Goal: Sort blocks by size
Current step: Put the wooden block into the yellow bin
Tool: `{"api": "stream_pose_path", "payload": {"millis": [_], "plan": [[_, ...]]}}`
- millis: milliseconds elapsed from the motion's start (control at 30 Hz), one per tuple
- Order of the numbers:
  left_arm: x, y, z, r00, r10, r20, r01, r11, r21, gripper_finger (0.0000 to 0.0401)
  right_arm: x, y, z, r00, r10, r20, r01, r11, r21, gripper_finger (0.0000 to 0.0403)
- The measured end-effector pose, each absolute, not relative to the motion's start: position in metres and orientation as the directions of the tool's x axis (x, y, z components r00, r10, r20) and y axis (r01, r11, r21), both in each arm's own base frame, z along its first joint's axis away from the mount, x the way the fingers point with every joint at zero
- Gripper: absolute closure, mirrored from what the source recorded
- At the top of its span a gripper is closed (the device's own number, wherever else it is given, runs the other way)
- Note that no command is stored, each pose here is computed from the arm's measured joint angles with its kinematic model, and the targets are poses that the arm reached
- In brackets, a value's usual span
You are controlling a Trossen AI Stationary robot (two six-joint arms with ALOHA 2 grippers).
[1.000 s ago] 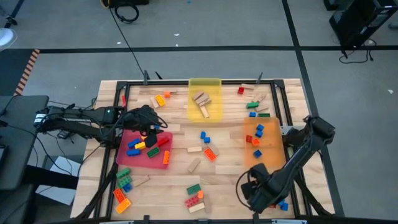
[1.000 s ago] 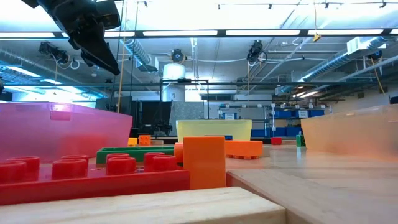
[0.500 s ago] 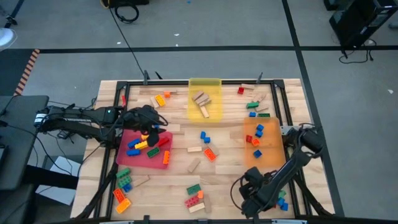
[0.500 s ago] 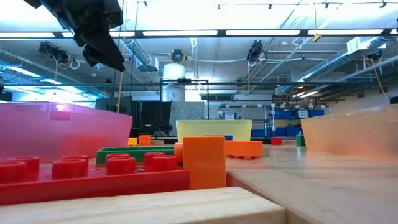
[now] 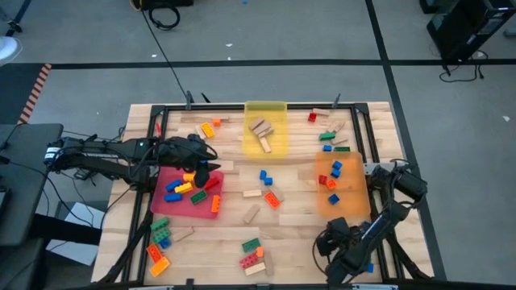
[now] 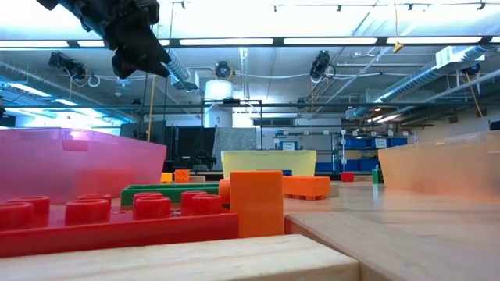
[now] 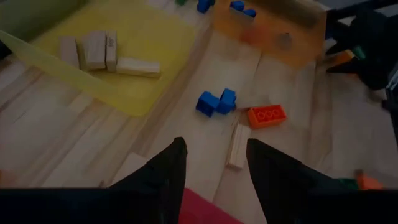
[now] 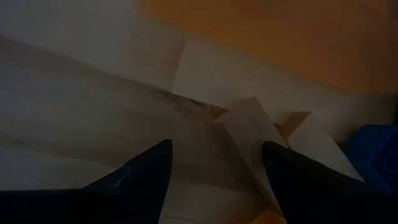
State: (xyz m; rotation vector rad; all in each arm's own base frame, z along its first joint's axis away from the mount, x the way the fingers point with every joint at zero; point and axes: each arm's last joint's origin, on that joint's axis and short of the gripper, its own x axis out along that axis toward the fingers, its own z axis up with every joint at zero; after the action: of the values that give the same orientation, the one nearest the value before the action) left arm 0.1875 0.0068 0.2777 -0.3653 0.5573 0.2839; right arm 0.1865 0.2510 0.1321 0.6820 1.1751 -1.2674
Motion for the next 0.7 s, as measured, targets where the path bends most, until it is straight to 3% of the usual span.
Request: {"api": "stream_pose_path", "payload": {"millis": [133, 333, 567, 700], "plan": [[0.188, 0.007, 0.279, 0.822, 0.163, -0.546, -0.358, 0.893, -0.272, 0.0224, 0.186, 0.254, 0.131, -0.062, -0.356, -0.932, 0.955, 0.249, -0.159, 0.0144], [0.189, 0.007, 0.279, 0.821, 0.163, -0.547, -0.359, 0.893, -0.273, 0.0224, 0.202, 0.269, 0.149, 0.154, -0.275, -0.949, 0.951, 0.303, 0.067, 0.0149], [0.190, 0.007, 0.280, 0.831, 0.164, -0.532, -0.352, 0.895, -0.274, 0.0224, 0.207, 0.265, 0.177, 0.201, -0.222, -0.954, 0.943, 0.307, 0.127, 0.0153], [0.190, 0.007, 0.280, 0.831, 0.164, -0.532, -0.352, 0.895, -0.273, 0.0224, 0.209, 0.258, 0.192, 0.213, -0.195, -0.958, 0.908, 0.401, 0.120, 0.0153]]}}
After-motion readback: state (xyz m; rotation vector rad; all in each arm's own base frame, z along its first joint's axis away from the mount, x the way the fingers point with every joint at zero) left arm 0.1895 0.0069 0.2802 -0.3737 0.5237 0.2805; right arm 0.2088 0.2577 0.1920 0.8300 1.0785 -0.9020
